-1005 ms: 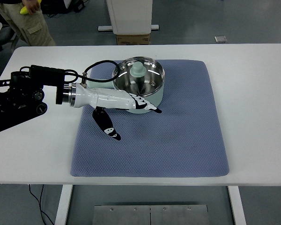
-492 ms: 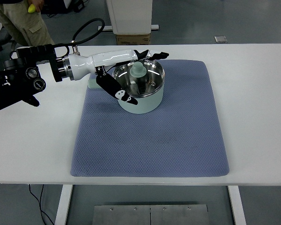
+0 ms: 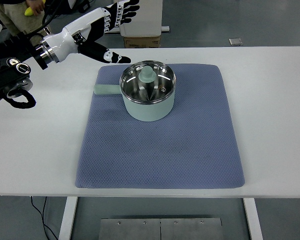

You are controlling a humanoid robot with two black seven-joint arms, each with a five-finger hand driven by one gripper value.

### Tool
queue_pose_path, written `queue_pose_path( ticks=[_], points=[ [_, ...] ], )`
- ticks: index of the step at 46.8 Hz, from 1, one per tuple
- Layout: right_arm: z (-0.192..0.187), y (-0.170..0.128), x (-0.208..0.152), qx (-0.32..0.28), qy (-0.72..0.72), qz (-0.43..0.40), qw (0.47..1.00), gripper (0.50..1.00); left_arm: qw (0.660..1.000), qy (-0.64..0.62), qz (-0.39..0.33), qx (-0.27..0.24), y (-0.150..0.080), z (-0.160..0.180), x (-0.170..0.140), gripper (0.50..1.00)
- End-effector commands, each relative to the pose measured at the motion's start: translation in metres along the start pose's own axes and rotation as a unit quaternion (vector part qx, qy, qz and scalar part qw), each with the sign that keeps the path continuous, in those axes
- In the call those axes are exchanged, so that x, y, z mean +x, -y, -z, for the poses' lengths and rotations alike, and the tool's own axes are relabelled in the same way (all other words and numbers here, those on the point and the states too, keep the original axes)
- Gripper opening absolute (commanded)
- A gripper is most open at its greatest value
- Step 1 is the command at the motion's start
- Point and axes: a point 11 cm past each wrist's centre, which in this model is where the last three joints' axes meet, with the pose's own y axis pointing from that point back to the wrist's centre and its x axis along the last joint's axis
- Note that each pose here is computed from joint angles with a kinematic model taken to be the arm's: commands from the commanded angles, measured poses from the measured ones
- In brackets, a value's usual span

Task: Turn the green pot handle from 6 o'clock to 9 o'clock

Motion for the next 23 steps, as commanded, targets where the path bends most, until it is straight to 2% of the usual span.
queue_pose_path(
  ticks=[1,7,23],
  points=[
    [0.000,0.000,0.000,0.000,0.000,0.000,1.000,1.000,0.999,-0.029,-0.034,-0.001,-0.004,0.002,0.013,1.000],
    [0.000,0.000,0.000,0.000,0.000,0.000,1.000,1.000,0.995,-0.053,-0.079,0.003,-0.012,0.009,0.032,1.000],
    [0.001,0.000,0.000,0.001,0.000,0.000,1.000,1.000,0.977,-0.122,-0.173,0.035,-0.049,0.053,0.053,1.000]
  ],
)
